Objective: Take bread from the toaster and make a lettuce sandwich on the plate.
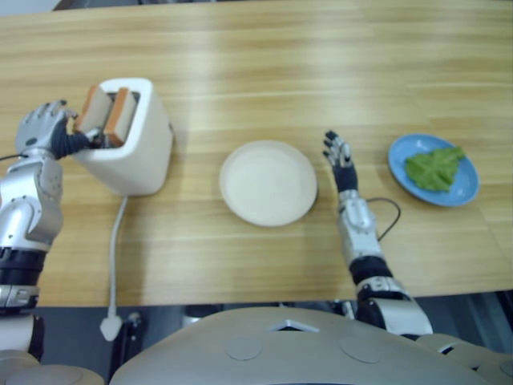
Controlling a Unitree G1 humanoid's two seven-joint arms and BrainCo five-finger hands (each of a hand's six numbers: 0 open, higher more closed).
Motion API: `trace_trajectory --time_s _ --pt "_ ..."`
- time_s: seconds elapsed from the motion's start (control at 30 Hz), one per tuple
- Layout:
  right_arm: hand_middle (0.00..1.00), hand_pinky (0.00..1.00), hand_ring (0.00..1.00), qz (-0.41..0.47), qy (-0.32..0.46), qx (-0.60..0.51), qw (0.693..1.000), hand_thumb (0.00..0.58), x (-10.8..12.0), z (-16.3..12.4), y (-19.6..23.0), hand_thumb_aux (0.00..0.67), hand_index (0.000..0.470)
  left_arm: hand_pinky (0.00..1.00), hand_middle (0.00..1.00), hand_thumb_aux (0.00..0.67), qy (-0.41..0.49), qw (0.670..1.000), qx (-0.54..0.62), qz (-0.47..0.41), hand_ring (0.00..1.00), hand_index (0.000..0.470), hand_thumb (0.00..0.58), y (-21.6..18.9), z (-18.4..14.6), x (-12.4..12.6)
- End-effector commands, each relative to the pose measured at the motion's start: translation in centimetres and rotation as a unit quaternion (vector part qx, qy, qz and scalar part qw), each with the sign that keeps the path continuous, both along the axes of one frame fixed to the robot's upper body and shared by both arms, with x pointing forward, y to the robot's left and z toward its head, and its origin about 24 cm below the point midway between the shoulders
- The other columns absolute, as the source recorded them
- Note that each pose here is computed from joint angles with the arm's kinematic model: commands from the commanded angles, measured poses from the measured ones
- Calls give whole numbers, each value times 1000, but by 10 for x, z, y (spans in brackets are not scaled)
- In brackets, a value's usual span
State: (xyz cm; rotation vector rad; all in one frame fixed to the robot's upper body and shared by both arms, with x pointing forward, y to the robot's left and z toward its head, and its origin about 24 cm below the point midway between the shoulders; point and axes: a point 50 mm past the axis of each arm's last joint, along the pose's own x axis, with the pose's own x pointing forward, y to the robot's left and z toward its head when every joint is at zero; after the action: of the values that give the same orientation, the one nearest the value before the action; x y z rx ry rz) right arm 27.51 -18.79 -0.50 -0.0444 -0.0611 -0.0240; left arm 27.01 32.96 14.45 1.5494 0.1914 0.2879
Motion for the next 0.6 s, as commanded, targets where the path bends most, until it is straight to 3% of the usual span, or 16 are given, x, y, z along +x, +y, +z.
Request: trace_trajectory --time_s 0.03,0.33,0.6 --pt "0 0 0 -3 13 0 1000 0 -3 -4 -1 0 0 1000 1000 670 -38 999 -2 -17 1000 460 580 -5 8 0" --pt "0 0 0 2 19 -3 1000 0 -3 -6 1 0 0 1000 1000 670 -204 972 1 -119 1000 460 580 -36 54 -9" --pt "0 0 0 6 25 -4 1000 0 -3 -8 2 0 0 1000 1000 670 -486 833 -103 -243 1000 460 580 -59 126 -66"
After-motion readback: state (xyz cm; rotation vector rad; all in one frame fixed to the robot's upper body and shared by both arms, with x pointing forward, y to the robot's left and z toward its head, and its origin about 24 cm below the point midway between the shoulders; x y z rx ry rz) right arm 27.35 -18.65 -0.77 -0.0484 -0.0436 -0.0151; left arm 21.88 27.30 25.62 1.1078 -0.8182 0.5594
